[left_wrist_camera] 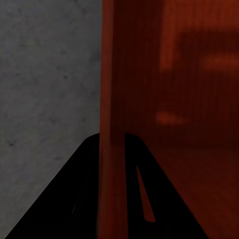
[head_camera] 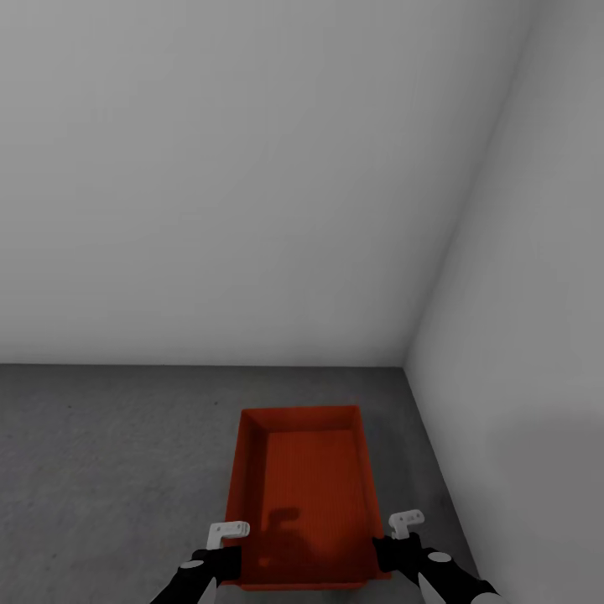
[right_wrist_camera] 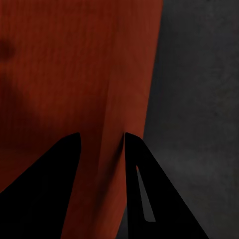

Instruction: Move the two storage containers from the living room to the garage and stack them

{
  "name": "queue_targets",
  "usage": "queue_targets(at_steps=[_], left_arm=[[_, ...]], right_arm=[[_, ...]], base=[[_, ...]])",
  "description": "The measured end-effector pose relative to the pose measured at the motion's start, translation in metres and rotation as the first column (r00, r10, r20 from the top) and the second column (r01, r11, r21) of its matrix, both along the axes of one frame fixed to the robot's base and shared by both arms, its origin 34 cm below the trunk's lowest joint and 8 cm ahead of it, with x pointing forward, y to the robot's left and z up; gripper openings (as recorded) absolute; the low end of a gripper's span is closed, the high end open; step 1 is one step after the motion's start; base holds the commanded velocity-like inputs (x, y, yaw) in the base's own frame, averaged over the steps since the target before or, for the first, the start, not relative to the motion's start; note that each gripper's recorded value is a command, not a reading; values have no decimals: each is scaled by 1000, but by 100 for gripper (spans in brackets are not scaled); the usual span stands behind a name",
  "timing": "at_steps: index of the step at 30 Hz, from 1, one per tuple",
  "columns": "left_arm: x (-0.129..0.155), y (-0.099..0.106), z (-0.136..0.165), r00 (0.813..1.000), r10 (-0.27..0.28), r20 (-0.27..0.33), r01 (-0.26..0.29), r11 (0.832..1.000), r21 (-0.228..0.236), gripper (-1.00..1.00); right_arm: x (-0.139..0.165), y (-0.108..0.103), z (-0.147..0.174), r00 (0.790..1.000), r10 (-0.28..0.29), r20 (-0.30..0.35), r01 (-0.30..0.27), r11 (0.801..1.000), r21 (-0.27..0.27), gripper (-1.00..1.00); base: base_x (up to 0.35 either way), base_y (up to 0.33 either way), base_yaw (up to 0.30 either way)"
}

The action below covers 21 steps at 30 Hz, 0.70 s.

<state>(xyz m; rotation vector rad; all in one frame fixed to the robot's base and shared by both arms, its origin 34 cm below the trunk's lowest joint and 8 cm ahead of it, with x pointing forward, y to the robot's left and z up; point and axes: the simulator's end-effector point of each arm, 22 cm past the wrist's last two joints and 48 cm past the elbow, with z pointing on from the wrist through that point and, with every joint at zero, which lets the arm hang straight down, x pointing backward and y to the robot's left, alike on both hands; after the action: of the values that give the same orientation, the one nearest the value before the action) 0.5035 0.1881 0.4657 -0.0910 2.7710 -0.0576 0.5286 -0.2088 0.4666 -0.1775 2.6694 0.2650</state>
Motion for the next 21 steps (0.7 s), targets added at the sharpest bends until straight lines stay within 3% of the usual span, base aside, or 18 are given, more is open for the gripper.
queue_targets(at_steps=[21], left_arm=[[-1, 0, -14, 1000, 0, 1, 0, 1000, 0, -100]], right_arm=[[-1, 0, -14, 1000, 0, 1, 0, 1000, 0, -100]], base=[[0, 0, 0]])
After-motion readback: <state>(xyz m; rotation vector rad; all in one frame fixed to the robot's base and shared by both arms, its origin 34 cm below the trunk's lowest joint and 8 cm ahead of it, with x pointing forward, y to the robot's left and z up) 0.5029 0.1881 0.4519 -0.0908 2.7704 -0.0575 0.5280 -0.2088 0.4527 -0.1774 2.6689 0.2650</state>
